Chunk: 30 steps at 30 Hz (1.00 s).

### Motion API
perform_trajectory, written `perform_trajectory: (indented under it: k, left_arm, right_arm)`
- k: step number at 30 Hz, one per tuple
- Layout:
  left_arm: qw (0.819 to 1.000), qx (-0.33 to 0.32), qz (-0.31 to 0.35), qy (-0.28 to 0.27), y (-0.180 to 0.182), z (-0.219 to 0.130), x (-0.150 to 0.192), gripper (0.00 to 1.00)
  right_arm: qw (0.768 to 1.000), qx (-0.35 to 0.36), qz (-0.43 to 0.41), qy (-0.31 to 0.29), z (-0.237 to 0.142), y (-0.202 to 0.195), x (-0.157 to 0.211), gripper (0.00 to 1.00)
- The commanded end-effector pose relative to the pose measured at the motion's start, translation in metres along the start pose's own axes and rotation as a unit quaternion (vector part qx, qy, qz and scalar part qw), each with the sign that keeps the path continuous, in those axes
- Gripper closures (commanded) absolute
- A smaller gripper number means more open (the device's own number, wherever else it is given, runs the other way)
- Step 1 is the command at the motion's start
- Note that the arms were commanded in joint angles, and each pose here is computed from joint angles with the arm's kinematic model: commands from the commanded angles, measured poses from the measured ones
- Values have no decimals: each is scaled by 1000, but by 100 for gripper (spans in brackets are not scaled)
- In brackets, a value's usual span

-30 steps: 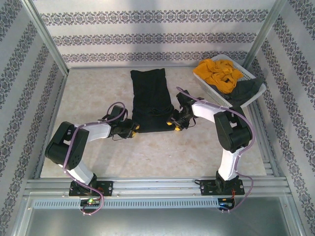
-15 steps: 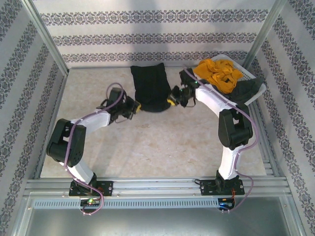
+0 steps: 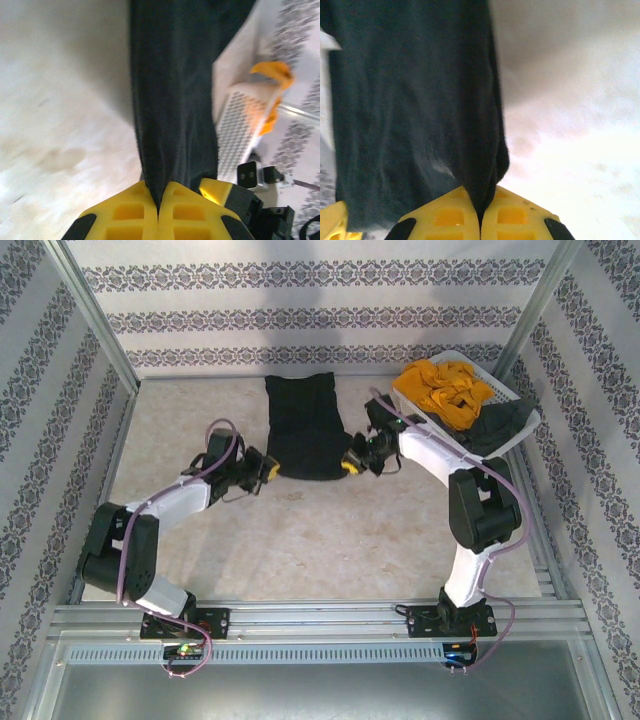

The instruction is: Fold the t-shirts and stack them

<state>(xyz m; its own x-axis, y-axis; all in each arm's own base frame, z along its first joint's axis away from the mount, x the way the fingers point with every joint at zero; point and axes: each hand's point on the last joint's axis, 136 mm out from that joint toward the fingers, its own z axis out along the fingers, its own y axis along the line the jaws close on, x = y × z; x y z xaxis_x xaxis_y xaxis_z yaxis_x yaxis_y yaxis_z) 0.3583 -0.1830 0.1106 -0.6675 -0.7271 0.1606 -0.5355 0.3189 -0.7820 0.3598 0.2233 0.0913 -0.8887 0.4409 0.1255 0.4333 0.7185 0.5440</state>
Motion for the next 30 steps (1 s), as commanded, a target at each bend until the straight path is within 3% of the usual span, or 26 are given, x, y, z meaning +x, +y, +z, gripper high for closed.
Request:
perform_trajectory:
  k: [1, 7, 12, 14, 18, 24, 30]
  left_arm:
    - [998, -28, 15, 53, 28, -14, 43, 100]
    - [992, -101, 15, 77, 112, -39, 88, 100]
    - [990, -98, 25, 98, 133, -62, 115, 100]
    - [992, -79, 33, 90, 123, -72, 117, 100]
    - [996, -10, 88, 19, 62, -102, 102, 100]
    - [986, 80, 125, -75, -24, -130, 79, 100]
    - [982, 111, 109, -105, -86, -110, 39, 100]
  right_arm:
    - [1000, 0, -15, 23, -7, -15, 40, 100]
    - [995, 54, -51, 66, -2, -68, 106, 100]
    - [990, 69, -94, 78, -25, -76, 149, 100]
    - [991, 63, -101, 68, -40, -70, 157, 100]
    - [993, 46, -102, 26, -75, -47, 151, 100]
    - [996, 8, -87, -11, -111, 5, 128, 100]
    - [999, -24, -33, -33, -114, 52, 73, 100]
